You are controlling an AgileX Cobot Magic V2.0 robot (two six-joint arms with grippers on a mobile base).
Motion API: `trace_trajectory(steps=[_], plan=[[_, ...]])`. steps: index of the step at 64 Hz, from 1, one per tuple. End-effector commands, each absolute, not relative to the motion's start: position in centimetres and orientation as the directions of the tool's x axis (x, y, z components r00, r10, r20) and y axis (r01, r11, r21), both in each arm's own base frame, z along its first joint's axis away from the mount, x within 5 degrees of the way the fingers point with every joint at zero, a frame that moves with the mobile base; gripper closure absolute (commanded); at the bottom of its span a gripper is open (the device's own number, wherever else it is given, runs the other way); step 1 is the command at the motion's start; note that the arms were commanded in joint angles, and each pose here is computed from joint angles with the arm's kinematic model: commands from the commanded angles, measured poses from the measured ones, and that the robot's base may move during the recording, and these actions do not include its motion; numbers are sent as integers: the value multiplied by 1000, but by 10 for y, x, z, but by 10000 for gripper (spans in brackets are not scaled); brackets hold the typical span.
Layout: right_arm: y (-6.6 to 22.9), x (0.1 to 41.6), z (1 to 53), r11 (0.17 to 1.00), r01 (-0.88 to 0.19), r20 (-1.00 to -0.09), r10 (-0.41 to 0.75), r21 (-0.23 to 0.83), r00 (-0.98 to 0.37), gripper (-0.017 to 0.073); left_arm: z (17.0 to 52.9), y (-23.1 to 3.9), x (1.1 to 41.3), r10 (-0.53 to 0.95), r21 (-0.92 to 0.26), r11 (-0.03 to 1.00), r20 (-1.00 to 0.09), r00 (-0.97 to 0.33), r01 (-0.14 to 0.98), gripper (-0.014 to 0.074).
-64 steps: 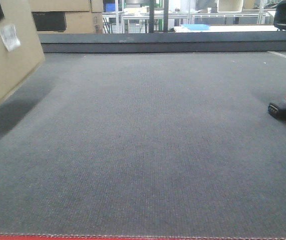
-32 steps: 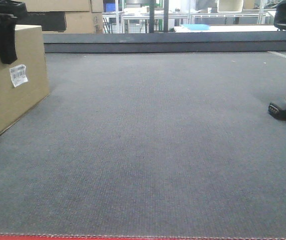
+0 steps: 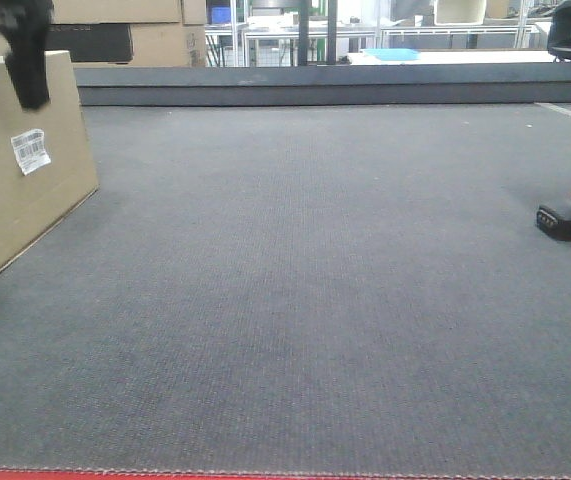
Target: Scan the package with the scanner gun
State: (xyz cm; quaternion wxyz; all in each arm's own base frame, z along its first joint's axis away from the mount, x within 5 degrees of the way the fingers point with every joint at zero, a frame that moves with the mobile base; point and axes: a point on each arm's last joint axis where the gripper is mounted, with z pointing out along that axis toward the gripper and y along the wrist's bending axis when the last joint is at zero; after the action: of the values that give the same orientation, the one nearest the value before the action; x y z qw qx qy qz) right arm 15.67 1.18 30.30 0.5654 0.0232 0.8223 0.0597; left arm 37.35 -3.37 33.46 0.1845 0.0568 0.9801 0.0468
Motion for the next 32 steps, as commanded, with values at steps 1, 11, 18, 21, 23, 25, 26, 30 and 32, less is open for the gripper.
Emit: trace_trajectory(steps=[1,11,18,21,23,25,26,30,32], plan=[[11,156,317,994,-34,-941,88,105,-327,724,362,-34,358,119,103,991,-428,-896,82,6],[11,156,332,995,-35,-945,78,94,-318,724,404,-30,326,110,96,993,-537,-837,69,19],[10,148,334,995,-35,-947,76,92,-313,724,427,-26,298,105,94,994,-595,-796,61,102],[9,142,335,996,-36,-950,72,87,-304,724,435,-25,282,104,92,994,-615,-781,59,187],[9,138,335,995,-37,-953,73,88,-293,724,440,-23,272,103,91,994,-643,-759,58,237],[9,132,336,995,-38,-958,75,88,-278,724,444,-23,264,103,90,994,-666,-739,57,289],[9,130,336,995,-39,-960,75,89,-271,724,445,-22,261,101,88,995,-678,-728,56,316],[8,119,337,995,-41,-968,75,87,-238,724,447,-20,244,99,84,995,-720,-687,55,447],[7,113,335,995,-42,-971,76,88,-226,724,447,-19,235,90,76,996,-745,-661,50,509]])
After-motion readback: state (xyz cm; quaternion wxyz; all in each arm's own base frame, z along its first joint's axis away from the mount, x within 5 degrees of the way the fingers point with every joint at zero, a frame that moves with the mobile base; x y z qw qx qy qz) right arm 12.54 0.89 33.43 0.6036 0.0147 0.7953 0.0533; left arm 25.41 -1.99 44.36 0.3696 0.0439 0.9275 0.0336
